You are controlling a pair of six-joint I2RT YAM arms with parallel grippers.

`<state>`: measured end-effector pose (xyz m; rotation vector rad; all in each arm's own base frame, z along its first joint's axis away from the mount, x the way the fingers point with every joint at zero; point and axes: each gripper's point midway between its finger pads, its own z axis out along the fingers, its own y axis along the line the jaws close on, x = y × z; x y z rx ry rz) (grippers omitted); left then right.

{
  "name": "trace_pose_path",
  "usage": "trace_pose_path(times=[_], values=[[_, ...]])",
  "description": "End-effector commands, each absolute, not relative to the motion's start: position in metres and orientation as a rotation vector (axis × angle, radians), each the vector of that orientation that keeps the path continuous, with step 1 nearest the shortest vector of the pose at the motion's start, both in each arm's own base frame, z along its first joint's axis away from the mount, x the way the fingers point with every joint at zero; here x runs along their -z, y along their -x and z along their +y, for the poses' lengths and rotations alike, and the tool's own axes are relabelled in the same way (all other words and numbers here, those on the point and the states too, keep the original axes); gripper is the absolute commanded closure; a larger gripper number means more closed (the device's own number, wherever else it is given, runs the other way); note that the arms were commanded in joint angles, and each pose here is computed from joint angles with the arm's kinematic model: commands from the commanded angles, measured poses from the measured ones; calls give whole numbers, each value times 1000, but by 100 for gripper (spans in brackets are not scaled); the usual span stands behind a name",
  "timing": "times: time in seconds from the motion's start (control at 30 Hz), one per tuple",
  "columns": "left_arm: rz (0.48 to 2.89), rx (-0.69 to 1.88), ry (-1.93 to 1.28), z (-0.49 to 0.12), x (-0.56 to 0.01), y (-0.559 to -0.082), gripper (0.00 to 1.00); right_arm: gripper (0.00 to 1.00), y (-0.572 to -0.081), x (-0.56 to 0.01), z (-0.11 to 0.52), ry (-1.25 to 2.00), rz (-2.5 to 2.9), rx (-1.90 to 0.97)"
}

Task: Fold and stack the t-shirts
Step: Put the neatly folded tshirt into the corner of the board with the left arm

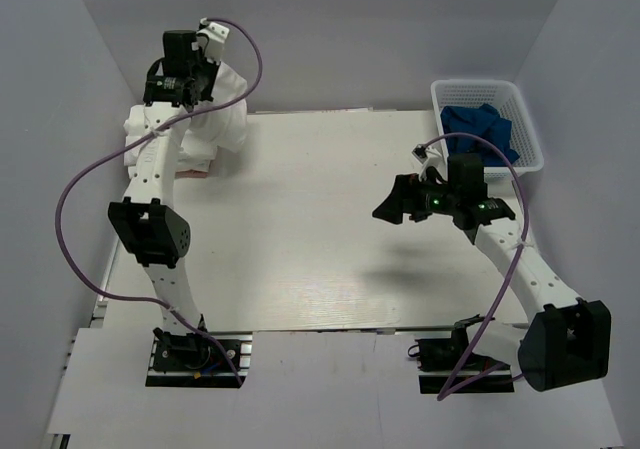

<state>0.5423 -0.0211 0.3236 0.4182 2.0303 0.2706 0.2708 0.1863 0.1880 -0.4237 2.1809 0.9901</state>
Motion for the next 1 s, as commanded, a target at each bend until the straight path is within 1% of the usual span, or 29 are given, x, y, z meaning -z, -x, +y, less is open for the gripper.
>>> trace_pose_path(times=[0.0,0.2,0.3,0.4,0.6,0.8,0.9,0.93,0.97], values=[[1966,-279,-483,-7,-348,-547,100,9,-280,-204,192,437,2147,-1022],[1955,-262,-542,27,-340,-551,100,9,-287,-206,197,432,2156,-1048],[1960,-297,-499,59,-336,-556,100,9,-290,-208,198,425,2159,-1054],[1966,-273,-460,86,-330,-559,100,9,-294,-208,198,418,2162,-1052],[2040,-216,-372,134,-282,-571,100,9,-304,-208,201,398,2191,-1060],[2036,-221,-297,176,-260,-584,100,9,-314,-203,204,378,2218,-1078],[2040,-256,-201,199,-245,-592,100,9,-318,-201,209,375,2237,-1106],[2042,-274,-168,209,-242,-593,99,9,-321,-198,210,369,2248,-1111],[2034,-310,-136,217,-240,-596,87,9,-322,-197,211,364,2254,-1114]])
